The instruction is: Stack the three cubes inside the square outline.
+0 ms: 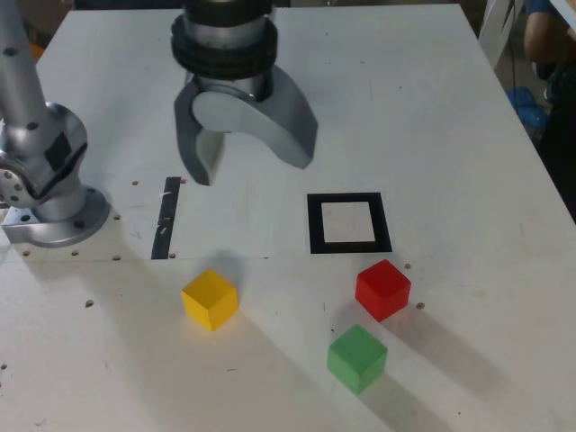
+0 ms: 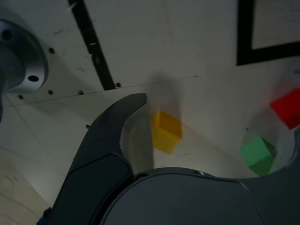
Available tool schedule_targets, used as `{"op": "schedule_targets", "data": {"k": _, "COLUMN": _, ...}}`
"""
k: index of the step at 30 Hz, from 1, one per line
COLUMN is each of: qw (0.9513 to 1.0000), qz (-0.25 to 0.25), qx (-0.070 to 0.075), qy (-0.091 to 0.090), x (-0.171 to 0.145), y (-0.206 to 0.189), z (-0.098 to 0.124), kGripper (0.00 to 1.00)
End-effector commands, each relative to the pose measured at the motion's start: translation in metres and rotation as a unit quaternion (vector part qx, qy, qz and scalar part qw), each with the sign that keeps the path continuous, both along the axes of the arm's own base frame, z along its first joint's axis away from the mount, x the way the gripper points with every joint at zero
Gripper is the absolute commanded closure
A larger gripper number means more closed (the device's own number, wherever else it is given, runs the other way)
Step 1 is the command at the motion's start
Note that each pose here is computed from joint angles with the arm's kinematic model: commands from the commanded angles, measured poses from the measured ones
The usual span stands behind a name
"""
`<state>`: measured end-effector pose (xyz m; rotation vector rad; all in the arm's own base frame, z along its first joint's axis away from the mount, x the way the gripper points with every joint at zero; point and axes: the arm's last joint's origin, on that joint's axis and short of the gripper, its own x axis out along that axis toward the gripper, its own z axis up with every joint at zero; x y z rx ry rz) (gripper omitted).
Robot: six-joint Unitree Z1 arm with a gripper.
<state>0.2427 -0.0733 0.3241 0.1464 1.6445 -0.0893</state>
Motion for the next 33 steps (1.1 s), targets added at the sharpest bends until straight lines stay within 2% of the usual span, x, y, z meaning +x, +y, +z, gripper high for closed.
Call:
{"op": "schedule_targets", "data": {"k": 1, "qw": 1.0000, "qz": -0.003, "qx": 0.005, "qy": 0.004, "x": 0.005, "y": -0.003, "z": -0.001, "kGripper": 0.01}}
{"op": "schedule_targets", "data": {"k": 10, "qw": 0.9996, "qz": -0.029, "qx": 0.004, "qy": -0.001, "x": 0.029, "y": -0.024, "z": -0.002, "kGripper": 0.01}}
{"op": "schedule_targets", "data": {"k": 17, "qw": 0.9973, "qz": -0.071, "qx": 0.018, "qy": -0.011, "x": 0.058, "y": -0.052, "z": 0.001, "kGripper": 0.01}}
{"op": "schedule_targets", "data": {"k": 19, "qw": 0.9954, "qz": -0.093, "qx": 0.018, "qy": -0.011, "x": 0.068, "y": -0.059, "z": -0.002, "kGripper": 0.01}}
{"op": "schedule_targets", "data": {"k": 22, "qw": 0.9913, "qz": -0.130, "qx": 0.017, "qy": -0.004, "x": 0.081, "y": -0.066, "z": -0.010, "kGripper": 0.01}}
{"op": "schedule_targets", "data": {"k": 26, "qw": 0.9858, "qz": -0.165, "qx": 0.020, "qy": 0.025, "x": 0.095, "y": -0.073, "z": -0.023, "kGripper": 0.00}}
{"op": "schedule_targets", "data": {"k": 29, "qw": 0.9803, "qz": -0.193, "qx": 0.023, "qy": 0.036, "x": 0.104, "y": -0.076, "z": -0.029, "kGripper": 0.00}}
{"op": "schedule_targets", "data": {"k": 31, "qw": 0.9735, "qz": -0.224, "qx": 0.032, "qy": 0.037, "x": 0.109, "y": -0.078, "z": -0.031, "kGripper": 0.00}}
{"op": "schedule_targets", "data": {"k": 33, "qw": 0.9636, "qz": -0.261, "qx": 0.045, "qy": 0.036, "x": 0.112, "y": -0.081, "z": -0.034, "kGripper": 0.00}}
